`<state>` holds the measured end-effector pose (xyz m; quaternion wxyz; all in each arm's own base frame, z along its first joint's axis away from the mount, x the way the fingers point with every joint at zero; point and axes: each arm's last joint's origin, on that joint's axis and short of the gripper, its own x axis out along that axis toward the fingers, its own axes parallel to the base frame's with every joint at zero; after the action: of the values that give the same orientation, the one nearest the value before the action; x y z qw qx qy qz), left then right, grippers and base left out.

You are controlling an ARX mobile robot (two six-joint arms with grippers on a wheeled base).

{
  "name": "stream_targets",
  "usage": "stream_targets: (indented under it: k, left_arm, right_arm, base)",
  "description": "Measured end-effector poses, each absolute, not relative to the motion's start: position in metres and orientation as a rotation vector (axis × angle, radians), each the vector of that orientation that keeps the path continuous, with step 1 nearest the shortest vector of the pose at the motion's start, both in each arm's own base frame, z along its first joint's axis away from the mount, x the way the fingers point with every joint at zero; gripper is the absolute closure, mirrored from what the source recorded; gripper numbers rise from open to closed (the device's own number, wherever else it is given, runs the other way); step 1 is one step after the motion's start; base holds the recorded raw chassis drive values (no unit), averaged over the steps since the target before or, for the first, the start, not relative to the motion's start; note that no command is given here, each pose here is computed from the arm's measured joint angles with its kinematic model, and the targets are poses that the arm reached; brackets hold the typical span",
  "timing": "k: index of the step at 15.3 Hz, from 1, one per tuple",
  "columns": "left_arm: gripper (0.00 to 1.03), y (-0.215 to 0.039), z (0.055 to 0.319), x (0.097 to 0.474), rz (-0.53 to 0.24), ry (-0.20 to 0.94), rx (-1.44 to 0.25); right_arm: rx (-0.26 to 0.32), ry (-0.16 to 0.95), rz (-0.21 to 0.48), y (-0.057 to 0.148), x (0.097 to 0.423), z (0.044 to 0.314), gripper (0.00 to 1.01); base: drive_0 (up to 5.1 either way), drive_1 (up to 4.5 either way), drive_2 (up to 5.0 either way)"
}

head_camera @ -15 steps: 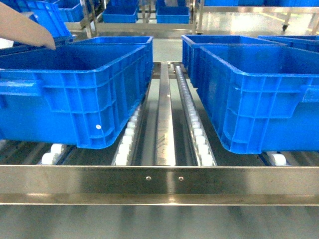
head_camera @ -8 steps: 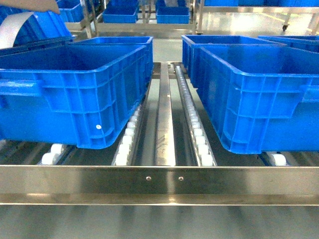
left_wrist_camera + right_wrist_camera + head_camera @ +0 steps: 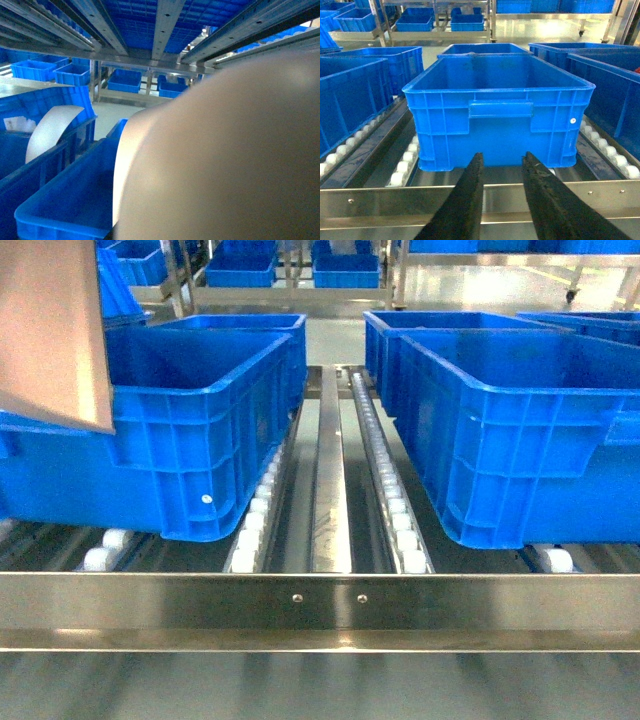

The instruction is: Place part in tray to right shelf

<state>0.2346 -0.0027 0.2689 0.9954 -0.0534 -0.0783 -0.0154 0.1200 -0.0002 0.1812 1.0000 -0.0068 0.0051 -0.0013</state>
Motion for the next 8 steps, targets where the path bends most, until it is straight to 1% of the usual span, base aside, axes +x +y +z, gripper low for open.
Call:
stream_targets:
  k: [2,4,5,6,8]
  left_arm:
    - [0.86,-0.001,0.251,0.215,-0.019,-0.152,-0.093]
    - [0.86,-0.001,0.234,0.198,-0.017,-0.132,-0.065]
    - [0.86,-0.001,0.226,0.19,-0.015,-0.126,-0.05]
    - [0.86,-0.001,0.218,0.183,-0.011,-0.107,-0.037]
    - [0.86,-0.001,0.206,0.17,-0.01,-0.086,-0.018]
  right_arm:
    - [-0.014,0.0,-0.002,0.0,0.116,0.18,0.99]
    - [-0.011,0.002,-0.002,0.0,0.114,0.176,0.99]
    - [-0.011,-0.021,-0.002,0.0,0.112,0.172,0.99]
    - [-0.01,-0.008,-0.001,0.0,0.111,0.17,0.99]
    - [-0.01,-0.015,-0.001,0.0,0.109,0.171,0.99]
  base:
    - [0.0,0.0,0.0]
    - [0.0,0.0,0.0]
    - [0.0,0.0,0.0]
    - [0.0,0.0,0.0]
    - [0.0,0.0,0.0]
